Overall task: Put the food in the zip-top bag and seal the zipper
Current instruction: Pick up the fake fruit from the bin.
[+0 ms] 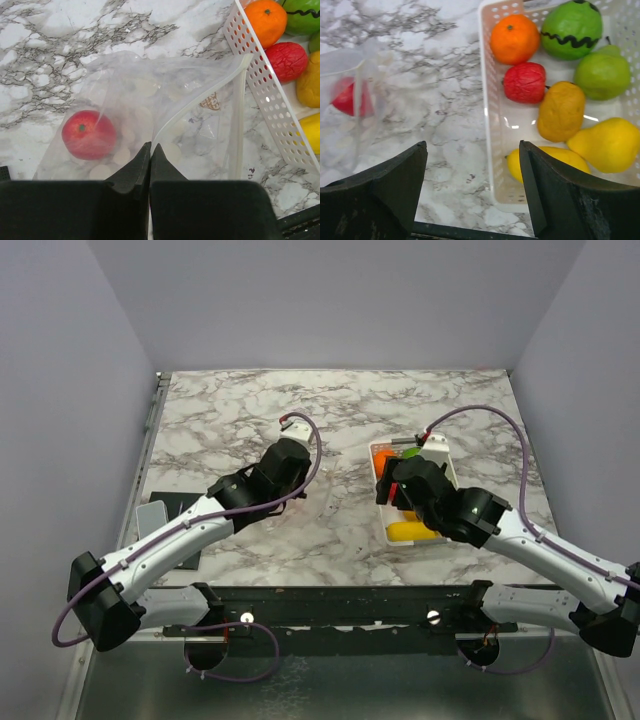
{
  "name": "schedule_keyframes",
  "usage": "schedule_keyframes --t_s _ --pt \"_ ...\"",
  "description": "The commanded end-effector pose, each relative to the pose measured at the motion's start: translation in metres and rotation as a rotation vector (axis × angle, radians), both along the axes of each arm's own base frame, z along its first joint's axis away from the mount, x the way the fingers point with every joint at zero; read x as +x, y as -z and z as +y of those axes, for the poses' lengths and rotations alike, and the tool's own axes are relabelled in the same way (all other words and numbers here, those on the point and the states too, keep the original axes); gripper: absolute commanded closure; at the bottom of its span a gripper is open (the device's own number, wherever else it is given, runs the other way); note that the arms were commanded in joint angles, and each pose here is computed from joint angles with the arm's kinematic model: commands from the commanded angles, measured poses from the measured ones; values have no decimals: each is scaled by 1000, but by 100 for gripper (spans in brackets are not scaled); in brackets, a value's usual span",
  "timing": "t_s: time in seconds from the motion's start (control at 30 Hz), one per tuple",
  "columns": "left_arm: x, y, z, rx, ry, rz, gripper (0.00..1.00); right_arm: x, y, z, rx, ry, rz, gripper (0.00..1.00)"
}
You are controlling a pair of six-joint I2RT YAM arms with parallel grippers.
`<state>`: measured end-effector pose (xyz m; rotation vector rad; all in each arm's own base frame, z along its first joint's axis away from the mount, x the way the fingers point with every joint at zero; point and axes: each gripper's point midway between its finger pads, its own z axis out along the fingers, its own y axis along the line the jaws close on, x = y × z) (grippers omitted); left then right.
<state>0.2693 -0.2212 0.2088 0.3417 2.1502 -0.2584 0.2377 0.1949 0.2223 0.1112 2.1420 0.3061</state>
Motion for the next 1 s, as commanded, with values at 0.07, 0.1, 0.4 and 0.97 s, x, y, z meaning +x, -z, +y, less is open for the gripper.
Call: schedule_keyframes --t_s 0.07,0.1,0.4,0.97 --pt "3 -3 14 26 -31 -56 100 -3 44 -49 -194 119 110 22" --pt "3 -2 16 32 -34 -58 100 -3 49 -52 -209 127 123 22" --pt "6 -8 24 4 -50 -67 100 14 94 -79 -206 198 231 22" --pt "7 -14 31 -6 -64 -86 100 52 137 -94 -178 250 313 21"
